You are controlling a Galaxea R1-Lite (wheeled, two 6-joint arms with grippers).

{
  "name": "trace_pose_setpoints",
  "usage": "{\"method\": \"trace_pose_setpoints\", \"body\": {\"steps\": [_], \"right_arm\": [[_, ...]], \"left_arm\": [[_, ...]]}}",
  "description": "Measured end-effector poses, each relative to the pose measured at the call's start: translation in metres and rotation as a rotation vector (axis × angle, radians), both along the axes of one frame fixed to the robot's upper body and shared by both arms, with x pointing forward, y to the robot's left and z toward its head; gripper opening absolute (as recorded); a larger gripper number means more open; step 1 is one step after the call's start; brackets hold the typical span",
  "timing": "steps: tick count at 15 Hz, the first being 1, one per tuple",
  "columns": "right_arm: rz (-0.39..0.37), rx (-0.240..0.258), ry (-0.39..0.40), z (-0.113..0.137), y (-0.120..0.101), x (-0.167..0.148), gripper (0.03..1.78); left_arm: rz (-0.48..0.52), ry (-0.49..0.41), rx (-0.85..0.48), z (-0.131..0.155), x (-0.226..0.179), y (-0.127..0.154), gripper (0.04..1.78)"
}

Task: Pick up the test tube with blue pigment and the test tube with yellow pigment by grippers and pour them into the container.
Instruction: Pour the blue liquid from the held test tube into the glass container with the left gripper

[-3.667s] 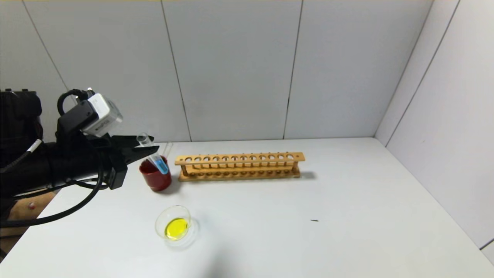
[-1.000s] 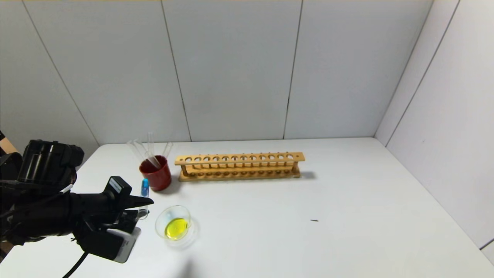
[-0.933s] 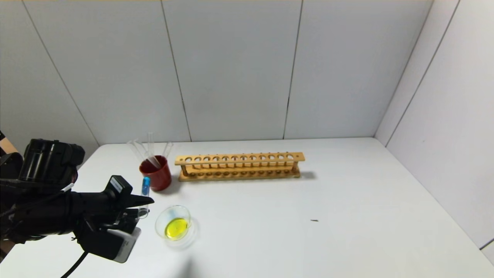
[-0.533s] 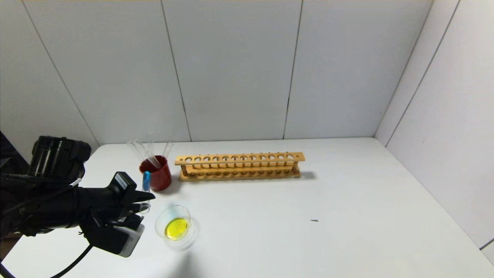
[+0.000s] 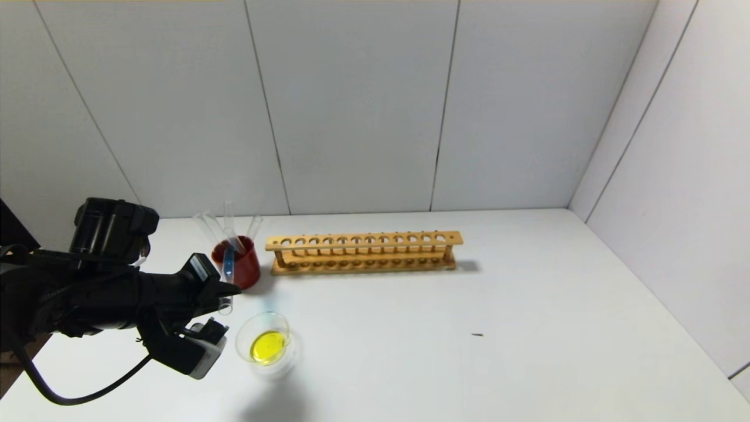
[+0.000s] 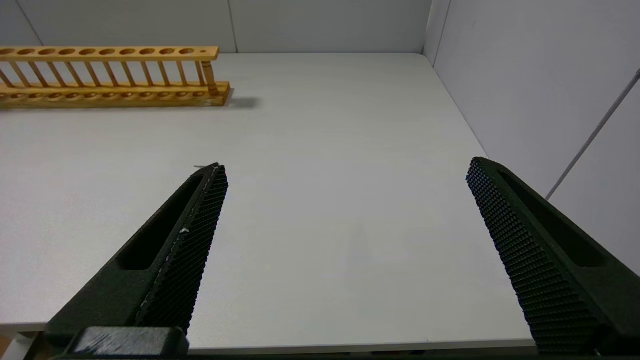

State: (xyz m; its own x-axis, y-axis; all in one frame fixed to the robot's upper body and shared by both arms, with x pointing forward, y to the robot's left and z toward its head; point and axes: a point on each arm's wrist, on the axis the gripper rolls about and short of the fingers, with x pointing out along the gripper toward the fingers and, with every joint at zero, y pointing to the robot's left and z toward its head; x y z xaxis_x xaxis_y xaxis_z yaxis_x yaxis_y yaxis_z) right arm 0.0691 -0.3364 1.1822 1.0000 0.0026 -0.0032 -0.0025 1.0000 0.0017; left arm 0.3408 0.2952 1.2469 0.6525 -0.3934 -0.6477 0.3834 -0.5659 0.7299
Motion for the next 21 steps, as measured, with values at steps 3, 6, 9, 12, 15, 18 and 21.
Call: {"method": "trace_pose_setpoints", "body": {"steps": [3,6,9,12,15,18,21], "right_arm": [[0.0,0.0,0.0,0.0,0.0,0.0,1.75],[0.0,0.0,0.0,0.0,0.0,0.0,1.75],[0.0,0.0,0.0,0.0,0.0,0.0,1.75],[0.0,0.0,0.0,0.0,0.0,0.0,1.75],[0.0,0.0,0.0,0.0,0.0,0.0,1.75],[0.0,0.0,0.0,0.0,0.0,0.0,1.75],[0.0,0.0,0.0,0.0,0.0,0.0,1.75]], "left_arm": [[-0.002,0.01,0.078,0.002,0.006,0.0,0.31],[-0.007,0.023,0.097,0.002,0.011,-0.003,0.31],[-0.027,0.001,0.132,0.005,0.015,-0.011,0.31],[-0.054,-0.018,0.173,0.007,0.02,-0.014,0.31],[-0.073,-0.034,0.193,0.008,0.021,-0.014,0.31],[-0.062,-0.044,0.225,0.011,0.02,-0.013,0.31],[-0.048,-0.021,0.265,0.017,0.015,-0.012,0.31]]}}
